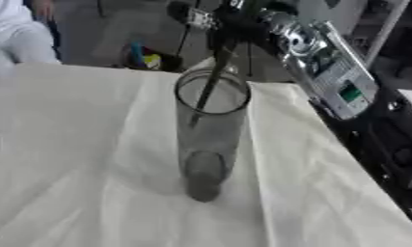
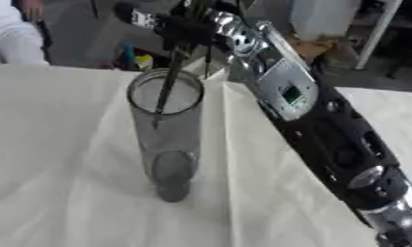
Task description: Arrange flowers into the vase.
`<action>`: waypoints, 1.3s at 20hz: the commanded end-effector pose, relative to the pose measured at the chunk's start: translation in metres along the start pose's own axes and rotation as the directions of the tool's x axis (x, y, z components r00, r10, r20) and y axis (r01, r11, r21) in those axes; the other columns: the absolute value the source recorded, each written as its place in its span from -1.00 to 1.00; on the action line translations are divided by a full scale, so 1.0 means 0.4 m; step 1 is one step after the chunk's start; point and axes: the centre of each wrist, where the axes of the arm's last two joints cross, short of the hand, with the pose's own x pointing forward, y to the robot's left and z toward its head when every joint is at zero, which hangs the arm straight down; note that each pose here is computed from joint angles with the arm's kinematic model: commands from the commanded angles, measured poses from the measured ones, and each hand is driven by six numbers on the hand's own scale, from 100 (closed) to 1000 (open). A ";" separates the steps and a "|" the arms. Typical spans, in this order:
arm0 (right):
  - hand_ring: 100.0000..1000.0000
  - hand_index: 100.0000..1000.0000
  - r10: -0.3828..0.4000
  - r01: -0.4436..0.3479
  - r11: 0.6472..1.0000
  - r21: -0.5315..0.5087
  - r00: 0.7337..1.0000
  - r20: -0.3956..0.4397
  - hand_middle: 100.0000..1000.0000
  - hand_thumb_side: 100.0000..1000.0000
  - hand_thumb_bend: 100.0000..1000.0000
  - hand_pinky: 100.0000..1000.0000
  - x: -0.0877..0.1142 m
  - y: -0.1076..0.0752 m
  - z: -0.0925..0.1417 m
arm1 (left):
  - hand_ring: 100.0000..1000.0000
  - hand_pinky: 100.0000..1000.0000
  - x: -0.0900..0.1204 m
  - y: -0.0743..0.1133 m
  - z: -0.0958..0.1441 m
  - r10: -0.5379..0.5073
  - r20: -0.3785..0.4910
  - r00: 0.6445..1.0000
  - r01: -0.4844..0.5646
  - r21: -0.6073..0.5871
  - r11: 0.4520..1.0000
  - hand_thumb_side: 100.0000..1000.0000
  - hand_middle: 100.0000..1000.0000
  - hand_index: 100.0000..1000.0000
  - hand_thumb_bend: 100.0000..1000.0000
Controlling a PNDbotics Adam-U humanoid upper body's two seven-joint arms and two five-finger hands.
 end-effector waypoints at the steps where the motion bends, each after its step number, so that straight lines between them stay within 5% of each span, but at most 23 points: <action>1: -0.09 -0.16 0.051 -0.050 0.999 -0.017 0.999 0.006 -0.25 0.59 -0.01 0.12 0.012 -0.035 0.008 | 0.29 0.03 0.017 -0.001 -0.013 0.002 0.031 1.000 -0.002 -0.010 1.000 1.00 0.46 0.79 -1.00; 14: -0.01 0.18 0.113 -0.113 0.993 0.017 0.994 0.000 -0.14 0.53 0.03 0.19 0.007 -0.039 0.006 | 0.29 0.03 0.018 -0.001 -0.015 0.003 0.031 1.000 -0.002 -0.015 1.000 1.00 0.46 0.80 -1.00; 26: 0.30 0.49 0.183 -0.181 0.966 0.182 0.983 0.006 0.21 0.32 0.08 0.34 -0.004 -0.042 -0.005 | 0.29 0.04 0.018 -0.002 -0.015 0.003 0.029 1.000 -0.003 -0.019 1.000 1.00 0.46 0.80 -1.00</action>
